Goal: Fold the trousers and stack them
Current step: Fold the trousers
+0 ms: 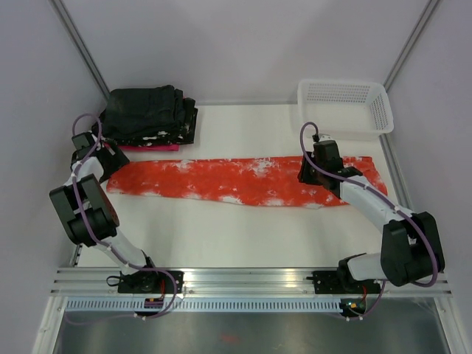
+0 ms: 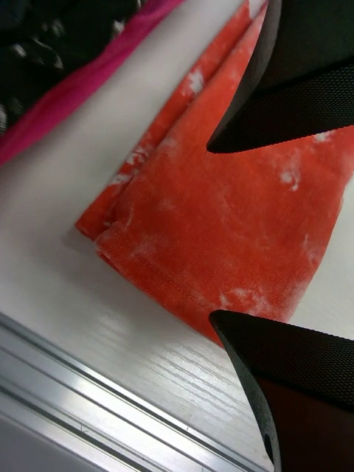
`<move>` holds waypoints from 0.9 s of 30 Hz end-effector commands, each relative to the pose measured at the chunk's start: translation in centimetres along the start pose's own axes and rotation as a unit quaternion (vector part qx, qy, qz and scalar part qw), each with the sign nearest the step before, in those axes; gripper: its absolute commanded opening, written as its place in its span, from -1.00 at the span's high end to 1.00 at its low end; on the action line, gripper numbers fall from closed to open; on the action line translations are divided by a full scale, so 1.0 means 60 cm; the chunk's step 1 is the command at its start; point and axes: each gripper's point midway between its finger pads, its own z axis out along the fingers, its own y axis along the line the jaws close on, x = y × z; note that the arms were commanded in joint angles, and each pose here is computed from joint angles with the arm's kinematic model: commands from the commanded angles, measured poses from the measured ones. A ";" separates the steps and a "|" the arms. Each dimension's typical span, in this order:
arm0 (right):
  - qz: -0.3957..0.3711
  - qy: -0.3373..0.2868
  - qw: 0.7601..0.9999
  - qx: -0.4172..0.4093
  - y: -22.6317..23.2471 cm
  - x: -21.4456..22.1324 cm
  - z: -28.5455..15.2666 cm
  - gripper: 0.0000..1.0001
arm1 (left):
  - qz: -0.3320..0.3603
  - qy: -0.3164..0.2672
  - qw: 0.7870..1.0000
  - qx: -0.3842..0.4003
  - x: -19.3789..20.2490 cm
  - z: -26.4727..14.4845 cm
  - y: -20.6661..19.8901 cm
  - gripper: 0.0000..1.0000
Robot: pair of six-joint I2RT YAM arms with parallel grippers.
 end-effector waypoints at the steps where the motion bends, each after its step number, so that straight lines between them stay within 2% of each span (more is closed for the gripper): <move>1: 0.016 -0.036 0.999 0.018 -0.008 -0.037 -0.023 0.13 | 0.082 0.014 0.996 0.032 0.010 0.018 0.000 -0.83; 7: 0.017 -0.015 0.999 0.023 -0.004 -0.044 -0.022 0.06 | 0.122 0.040 0.992 -0.005 0.025 0.043 0.034 -0.83; 13: 0.041 -0.043 0.998 0.023 -0.007 -0.074 -0.035 -0.03 | 0.162 0.056 0.985 -0.018 0.027 0.046 0.052 -0.84; 16: 0.045 -0.040 0.998 0.026 -0.010 -0.079 -0.032 -0.03 | 0.170 0.060 0.984 0.002 0.028 0.049 0.048 -0.84; 21: 0.044 -0.042 0.998 0.030 -0.010 -0.091 -0.034 -0.04 | 0.175 0.100 0.979 -0.004 0.068 0.073 0.064 -0.82; 27: 0.049 -0.033 0.998 0.031 -0.009 -0.088 -0.028 -0.04 | 0.175 0.103 0.979 0.019 0.075 0.079 0.053 -0.76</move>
